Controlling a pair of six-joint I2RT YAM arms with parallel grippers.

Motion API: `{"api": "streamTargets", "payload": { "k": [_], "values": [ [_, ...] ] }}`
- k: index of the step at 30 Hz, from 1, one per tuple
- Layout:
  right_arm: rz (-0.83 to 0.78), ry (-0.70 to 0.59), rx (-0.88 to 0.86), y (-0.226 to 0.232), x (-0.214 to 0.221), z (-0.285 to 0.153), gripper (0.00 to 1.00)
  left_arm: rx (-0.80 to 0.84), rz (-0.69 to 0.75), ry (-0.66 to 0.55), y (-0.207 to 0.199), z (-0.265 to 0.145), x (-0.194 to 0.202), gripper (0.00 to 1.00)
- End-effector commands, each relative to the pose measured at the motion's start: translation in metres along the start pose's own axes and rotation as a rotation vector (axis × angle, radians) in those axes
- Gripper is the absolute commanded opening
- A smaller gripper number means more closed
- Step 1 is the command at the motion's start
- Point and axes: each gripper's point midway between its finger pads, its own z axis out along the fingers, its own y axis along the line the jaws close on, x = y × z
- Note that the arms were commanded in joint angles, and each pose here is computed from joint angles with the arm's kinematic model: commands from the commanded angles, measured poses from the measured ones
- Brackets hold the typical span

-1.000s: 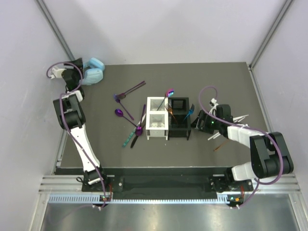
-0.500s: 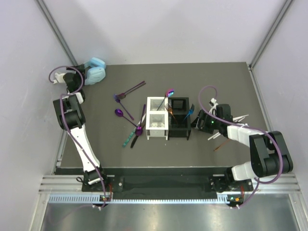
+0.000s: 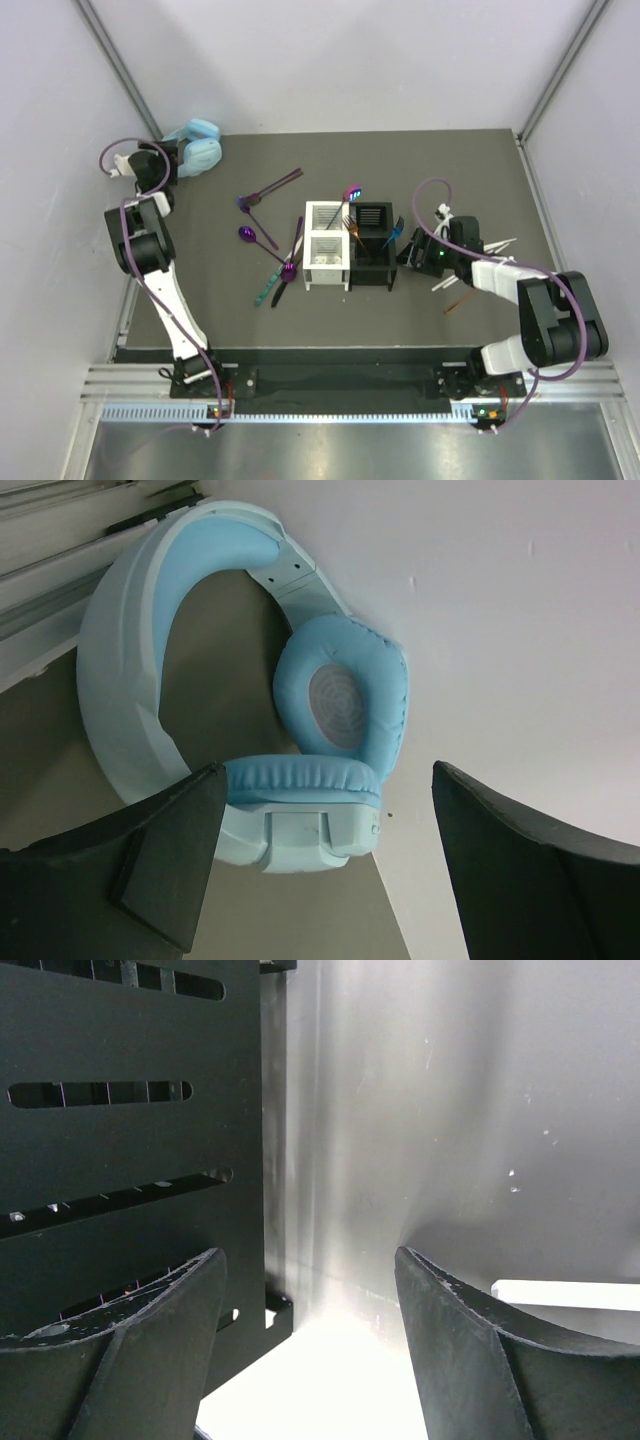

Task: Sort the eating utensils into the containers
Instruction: Pick up the distractor from the corner of the board.

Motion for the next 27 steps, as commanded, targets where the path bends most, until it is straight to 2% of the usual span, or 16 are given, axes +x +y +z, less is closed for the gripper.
{"api": "streamTargets", "payload": {
  "k": [1,8,13,19,27],
  "values": [
    [0.034,0.098,0.057,-0.019,0.034,0.004,0.71,0.043,0.015,-0.003,-0.038,-0.016,-0.011,0.88],
    [0.014,0.070,0.038,-0.008,0.026,-0.004,0.70,0.019,-0.025,0.030,-0.033,-0.018,-0.004,0.86],
    [-0.008,0.028,0.018,0.002,0.011,-0.009,0.70,-0.040,0.011,0.008,-0.021,-0.026,-0.001,0.86],
    [-0.018,0.039,0.038,0.002,0.013,-0.017,0.71,-0.067,-0.014,-0.001,-0.013,-0.024,0.005,0.84],
    [-0.013,0.033,0.038,0.004,0.011,-0.018,0.70,-0.176,0.069,-0.091,-0.015,-0.023,-0.001,0.85]
  ]
}}
